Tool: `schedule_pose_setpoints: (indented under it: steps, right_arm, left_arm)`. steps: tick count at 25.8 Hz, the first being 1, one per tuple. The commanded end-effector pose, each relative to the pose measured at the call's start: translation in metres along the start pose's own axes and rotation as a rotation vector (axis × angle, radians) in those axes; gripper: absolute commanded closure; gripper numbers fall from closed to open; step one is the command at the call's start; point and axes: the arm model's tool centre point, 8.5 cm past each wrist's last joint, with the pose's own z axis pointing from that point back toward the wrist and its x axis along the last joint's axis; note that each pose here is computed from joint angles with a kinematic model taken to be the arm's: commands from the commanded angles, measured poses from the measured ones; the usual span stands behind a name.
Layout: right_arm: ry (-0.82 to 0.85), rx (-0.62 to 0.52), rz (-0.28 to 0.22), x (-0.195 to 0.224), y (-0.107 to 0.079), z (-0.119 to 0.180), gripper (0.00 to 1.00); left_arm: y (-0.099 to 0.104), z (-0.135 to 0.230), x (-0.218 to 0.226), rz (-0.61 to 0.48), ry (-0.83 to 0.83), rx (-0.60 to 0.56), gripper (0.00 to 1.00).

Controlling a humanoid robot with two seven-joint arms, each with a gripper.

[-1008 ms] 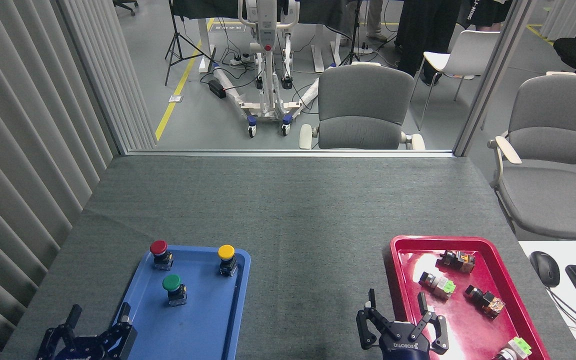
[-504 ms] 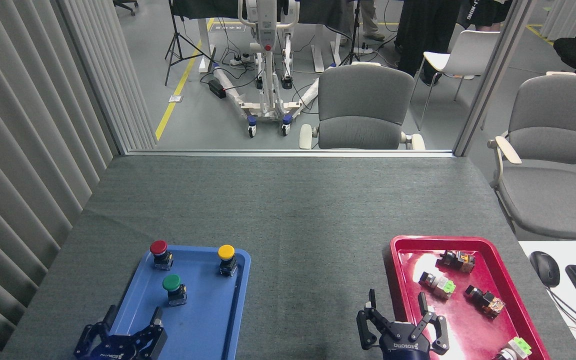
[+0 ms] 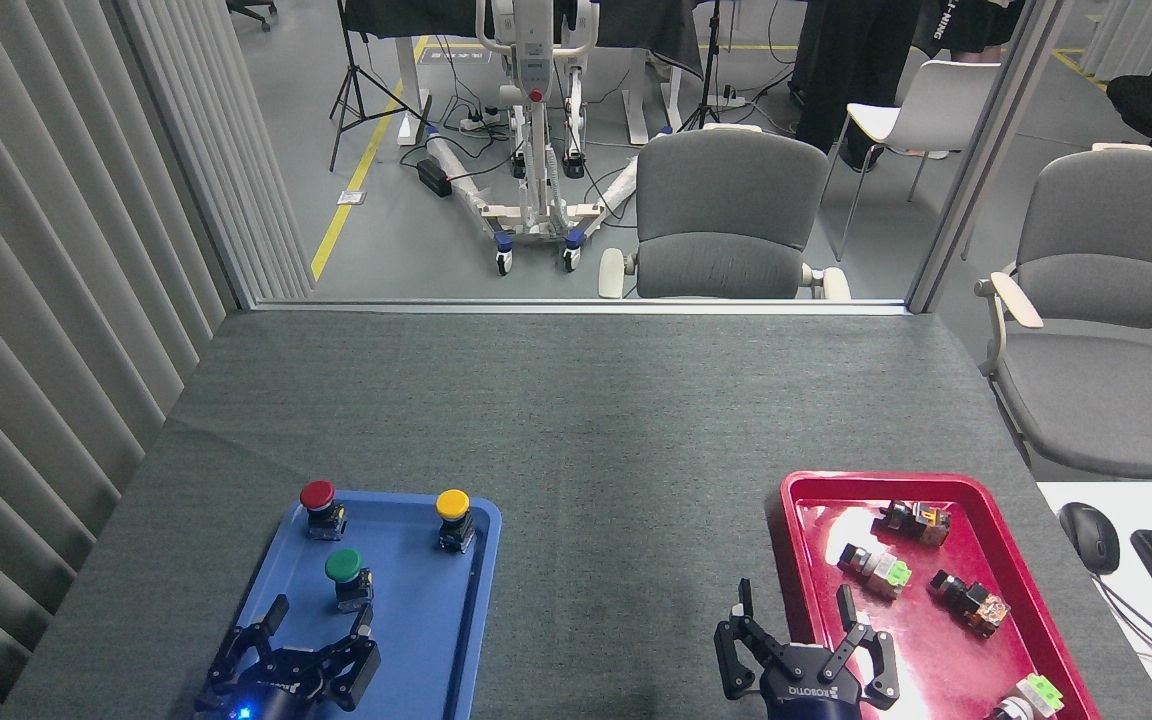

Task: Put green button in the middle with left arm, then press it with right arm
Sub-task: 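Reach the left gripper to the green button and grasp it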

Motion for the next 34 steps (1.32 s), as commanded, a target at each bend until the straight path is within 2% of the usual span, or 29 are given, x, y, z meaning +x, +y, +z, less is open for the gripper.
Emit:
schedule_pose_setpoints:
  steps: [1, 3, 5, 14, 18, 26, 28, 31, 34]
  right_arm:
    - [-0.002, 0.002, 0.001, 0.000, 0.001, 0.001, 0.01]
    - [-0.002, 0.002, 0.003, -0.001, 0.001, 0.000, 0.01]
    - [-0.002, 0.002, 0.001, -0.001, 0.001, 0.000, 0.01]
    - [-0.001, 0.001, -0.003, 0.001, 0.000, 0.000, 0.01]
    - [-0.001, 0.003, -0.005, 0.002, 0.000, 0.001, 0.01]
    - [-0.002, 0.003, -0.005, 0.002, 0.000, 0.001, 0.01]
    - [-0.002, 0.003, -0.005, 0.002, 0.000, 0.001, 0.01]
    - [-0.002, 0.003, -0.005, 0.002, 0.000, 0.001, 0.01]
    - [-0.002, 0.003, -0.005, 0.002, 0.000, 0.001, 0.01]
  left_arm:
    - [-0.002, -0.015, 0.003, 0.003, -0.013, -0.017, 0.03]
    - [-0.004, -0.017, 0.002, 0.006, -0.010, -0.025, 0.04]
    - [-0.005, -0.019, 0.001, 0.007, -0.007, -0.028, 0.09]
    - [0.003, -0.026, 0.002, 0.006, -0.011, -0.007, 0.09]
    - [-0.002, -0.026, 0.004, 0.014, -0.009, -0.021, 0.10]
    - [0.002, -0.037, 0.002, 0.016, -0.006, -0.019, 0.14]
    - [0.002, -0.037, 0.002, 0.016, -0.006, -0.011, 0.18]
    - [0.003, -0.037, 0.000, 0.012, -0.006, -0.004, 0.42]
    - [0.001, -0.035, -0.001, 0.008, -0.009, -0.009, 0.61]
